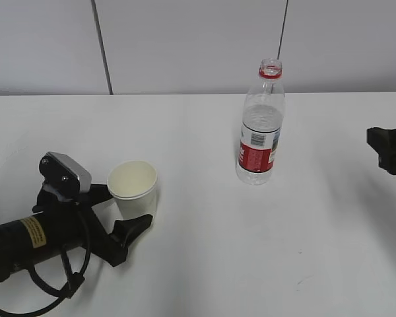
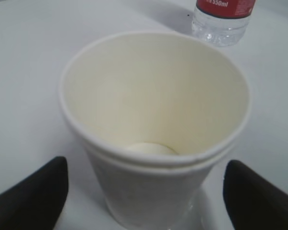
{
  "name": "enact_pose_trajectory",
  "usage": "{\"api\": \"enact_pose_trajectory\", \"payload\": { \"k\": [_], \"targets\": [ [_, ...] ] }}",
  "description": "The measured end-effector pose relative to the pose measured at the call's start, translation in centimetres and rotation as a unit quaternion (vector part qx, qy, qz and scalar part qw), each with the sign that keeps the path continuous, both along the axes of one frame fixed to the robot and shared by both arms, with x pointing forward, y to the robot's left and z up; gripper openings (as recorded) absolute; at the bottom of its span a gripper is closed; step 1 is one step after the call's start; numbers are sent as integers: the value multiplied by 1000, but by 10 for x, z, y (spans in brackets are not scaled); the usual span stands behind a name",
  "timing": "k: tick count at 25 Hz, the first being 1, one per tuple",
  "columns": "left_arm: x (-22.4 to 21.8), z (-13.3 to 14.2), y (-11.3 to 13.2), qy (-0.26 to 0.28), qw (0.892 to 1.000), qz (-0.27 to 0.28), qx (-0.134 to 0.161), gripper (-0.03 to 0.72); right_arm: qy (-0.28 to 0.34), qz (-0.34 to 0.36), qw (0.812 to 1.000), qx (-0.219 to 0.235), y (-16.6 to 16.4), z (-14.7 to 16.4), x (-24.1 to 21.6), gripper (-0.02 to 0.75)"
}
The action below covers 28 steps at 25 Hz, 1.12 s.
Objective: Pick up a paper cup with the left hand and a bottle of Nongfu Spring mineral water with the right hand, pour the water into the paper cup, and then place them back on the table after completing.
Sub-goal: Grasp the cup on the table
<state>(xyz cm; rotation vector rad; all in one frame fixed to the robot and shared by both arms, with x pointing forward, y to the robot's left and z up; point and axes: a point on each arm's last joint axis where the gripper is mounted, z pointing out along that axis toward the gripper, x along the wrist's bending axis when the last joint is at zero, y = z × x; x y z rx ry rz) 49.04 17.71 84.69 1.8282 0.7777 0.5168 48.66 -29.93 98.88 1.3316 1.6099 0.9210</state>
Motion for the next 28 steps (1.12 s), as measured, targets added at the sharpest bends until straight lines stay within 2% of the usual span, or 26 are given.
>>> {"api": "enact_pose_trajectory", "payload": {
  "k": [9, 18, 28],
  "targets": [
    [13, 4, -6, -19, 1000, -5, -10, 601, -1, 0, 1000, 0, 0, 0, 0, 587],
    [13, -1, -6, -11, 1000, -7, -7, 585, -15, 1, 1000, 1, 0, 2, 1, 587],
    [13, -1, -6, -11, 1000, -6, -7, 491, -17, 2, 1000, 1, 0, 3, 1, 587]
  ]
}}
